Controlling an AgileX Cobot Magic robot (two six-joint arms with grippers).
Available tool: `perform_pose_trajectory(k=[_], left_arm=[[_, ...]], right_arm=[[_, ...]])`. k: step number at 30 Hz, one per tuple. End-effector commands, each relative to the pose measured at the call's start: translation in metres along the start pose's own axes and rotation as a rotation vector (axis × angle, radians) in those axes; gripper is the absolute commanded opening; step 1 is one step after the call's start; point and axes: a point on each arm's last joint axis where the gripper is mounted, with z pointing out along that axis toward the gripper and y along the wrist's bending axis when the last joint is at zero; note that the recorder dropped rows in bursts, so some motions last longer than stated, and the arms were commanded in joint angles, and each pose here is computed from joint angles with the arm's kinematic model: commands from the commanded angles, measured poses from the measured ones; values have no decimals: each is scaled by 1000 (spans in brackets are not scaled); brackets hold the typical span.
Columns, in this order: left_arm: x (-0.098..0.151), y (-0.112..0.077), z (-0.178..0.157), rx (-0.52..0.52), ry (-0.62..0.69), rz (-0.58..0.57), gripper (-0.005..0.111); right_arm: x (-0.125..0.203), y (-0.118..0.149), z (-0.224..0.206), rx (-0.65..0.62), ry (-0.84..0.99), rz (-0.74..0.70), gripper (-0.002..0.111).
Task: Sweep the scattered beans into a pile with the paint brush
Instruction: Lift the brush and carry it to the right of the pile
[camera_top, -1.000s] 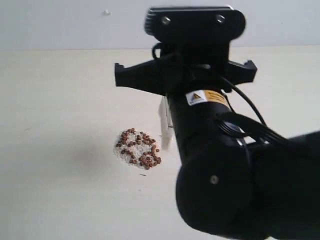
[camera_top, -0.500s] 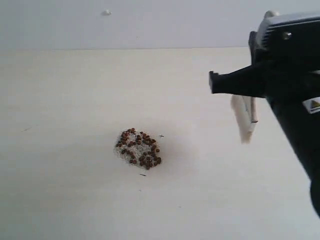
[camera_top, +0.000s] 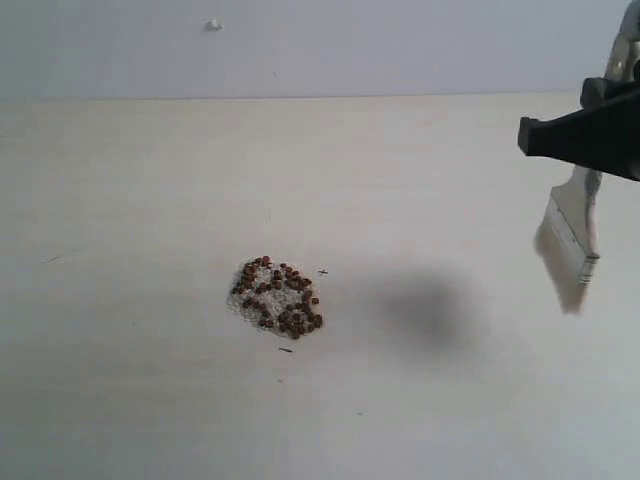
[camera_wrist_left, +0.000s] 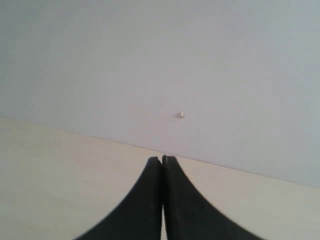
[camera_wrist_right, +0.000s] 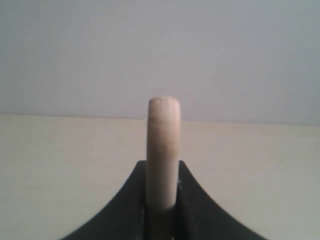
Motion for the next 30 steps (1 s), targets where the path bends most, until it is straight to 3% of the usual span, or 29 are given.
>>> perform_pose_trajectory(k=[1, 6, 14, 19, 26, 30], left_arm=[[1, 0, -1, 10, -2, -4, 0], [1, 0, -1, 10, -2, -4, 0], [1, 0, -1, 10, -2, -4, 0], [1, 0, -1, 10, -2, -4, 0], [1, 0, -1, 10, -2, -1, 0], [1, 0, -1, 10, -2, -1, 0]], right_arm=[[-18, -24, 9, 202, -8, -126, 0], [-33, -40, 30, 111, 128, -121, 0], [-25, -41, 55, -255, 276, -17, 0], [-13, -26, 78, -533, 394, 67, 0], [-27, 1, 91, -900, 460, 209, 0], [-20, 9, 100, -1038, 577, 271, 0]])
